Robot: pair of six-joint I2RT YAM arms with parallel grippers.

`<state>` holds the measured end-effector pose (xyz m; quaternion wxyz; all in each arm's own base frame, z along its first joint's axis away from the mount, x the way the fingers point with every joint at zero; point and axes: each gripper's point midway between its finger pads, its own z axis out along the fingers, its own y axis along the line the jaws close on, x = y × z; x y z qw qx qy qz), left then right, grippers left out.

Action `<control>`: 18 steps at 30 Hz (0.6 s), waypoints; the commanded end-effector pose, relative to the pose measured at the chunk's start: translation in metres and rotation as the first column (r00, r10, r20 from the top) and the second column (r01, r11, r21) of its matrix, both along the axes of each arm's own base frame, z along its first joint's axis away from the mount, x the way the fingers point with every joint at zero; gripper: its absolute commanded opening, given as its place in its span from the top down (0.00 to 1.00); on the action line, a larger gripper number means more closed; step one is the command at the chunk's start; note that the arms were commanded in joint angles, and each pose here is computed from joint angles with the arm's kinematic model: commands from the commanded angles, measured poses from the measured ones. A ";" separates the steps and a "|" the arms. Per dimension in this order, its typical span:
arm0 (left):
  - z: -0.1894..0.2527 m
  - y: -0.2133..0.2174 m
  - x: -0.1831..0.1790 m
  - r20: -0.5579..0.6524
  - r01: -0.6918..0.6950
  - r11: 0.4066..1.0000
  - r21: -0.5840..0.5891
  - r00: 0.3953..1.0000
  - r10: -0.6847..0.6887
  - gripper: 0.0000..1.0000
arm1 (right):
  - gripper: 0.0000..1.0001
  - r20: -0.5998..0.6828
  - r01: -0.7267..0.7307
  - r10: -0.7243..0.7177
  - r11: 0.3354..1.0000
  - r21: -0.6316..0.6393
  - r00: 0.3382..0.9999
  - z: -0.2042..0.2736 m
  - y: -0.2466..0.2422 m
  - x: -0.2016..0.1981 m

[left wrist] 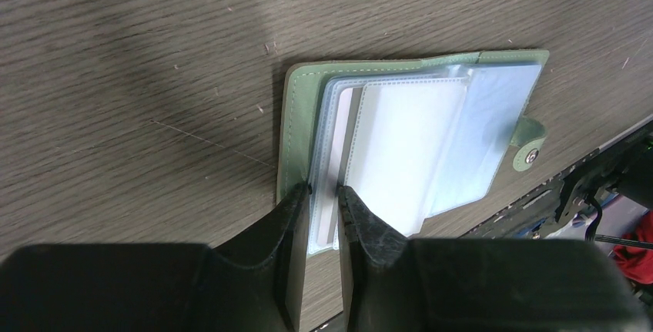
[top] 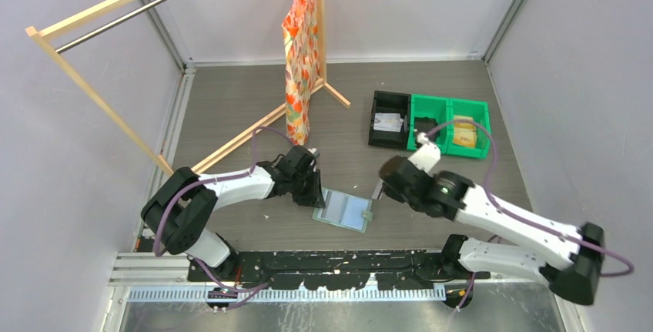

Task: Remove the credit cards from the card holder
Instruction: Place the credit card in the storage box.

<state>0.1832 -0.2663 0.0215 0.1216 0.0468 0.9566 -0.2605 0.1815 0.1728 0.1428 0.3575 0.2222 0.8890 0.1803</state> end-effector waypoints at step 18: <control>-0.021 0.033 -0.004 0.036 -0.008 0.987 0.160 0.999 0.002 0.78 | 0.99 -0.060 0.345 -0.413 0.824 -0.450 0.909 0.052 -0.057 0.054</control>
